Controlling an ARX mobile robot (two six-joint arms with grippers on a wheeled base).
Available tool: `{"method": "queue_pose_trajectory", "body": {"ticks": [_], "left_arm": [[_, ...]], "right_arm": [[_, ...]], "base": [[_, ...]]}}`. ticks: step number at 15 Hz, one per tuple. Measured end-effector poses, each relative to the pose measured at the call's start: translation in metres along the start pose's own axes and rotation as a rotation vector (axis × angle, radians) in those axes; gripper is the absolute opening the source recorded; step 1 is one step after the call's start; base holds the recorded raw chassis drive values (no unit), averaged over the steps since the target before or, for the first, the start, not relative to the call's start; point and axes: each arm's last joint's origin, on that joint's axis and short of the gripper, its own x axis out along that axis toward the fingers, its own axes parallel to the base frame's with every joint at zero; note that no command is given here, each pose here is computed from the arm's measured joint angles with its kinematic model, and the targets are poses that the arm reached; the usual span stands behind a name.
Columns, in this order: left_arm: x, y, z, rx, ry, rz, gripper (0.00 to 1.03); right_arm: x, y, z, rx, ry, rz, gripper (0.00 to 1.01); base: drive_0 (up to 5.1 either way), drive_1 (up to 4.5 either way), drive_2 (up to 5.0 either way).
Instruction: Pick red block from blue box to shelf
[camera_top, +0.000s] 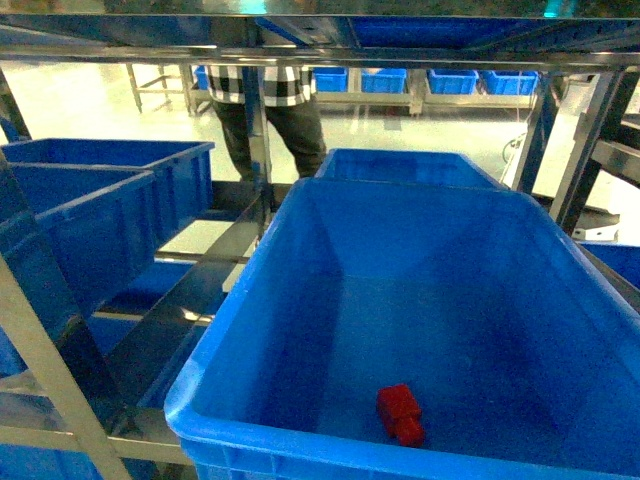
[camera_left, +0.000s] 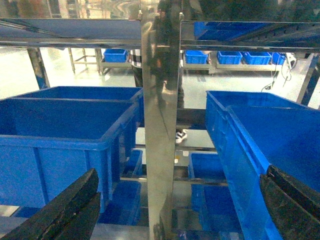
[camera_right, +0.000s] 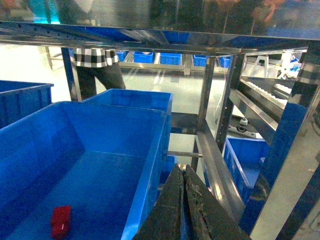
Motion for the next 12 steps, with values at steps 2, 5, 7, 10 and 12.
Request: {"method": "queue_pose_trajectory", "body": {"ticks": [2, 5, 7, 10, 12], "left_arm": [[0.0000, 0.0000, 0.0000, 0.000, 0.000, 0.000, 0.98], [0.0000, 0.0000, 0.0000, 0.000, 0.000, 0.000, 0.98], [0.0000, 0.0000, 0.0000, 0.000, 0.000, 0.000, 0.98], [0.0000, 0.0000, 0.0000, 0.000, 0.000, 0.000, 0.98], [0.0000, 0.0000, 0.0000, 0.000, 0.000, 0.000, 0.98]], "right_arm": [[0.0000, 0.0000, 0.0000, 0.000, 0.000, 0.000, 0.02], [0.0000, 0.0000, 0.0000, 0.000, 0.000, 0.000, 0.11], [0.0000, 0.0000, 0.0000, 0.000, 0.000, 0.000, 0.27], [0.0000, 0.0000, 0.0000, 0.000, 0.000, 0.000, 0.53], [0.0000, 0.0000, 0.0000, 0.000, 0.000, 0.000, 0.75]], "base": [[0.0, 0.00, 0.0], [0.0, 0.00, 0.0], [0.0, 0.00, 0.0], [0.0, 0.00, 0.0], [0.0, 0.00, 0.0]]}}
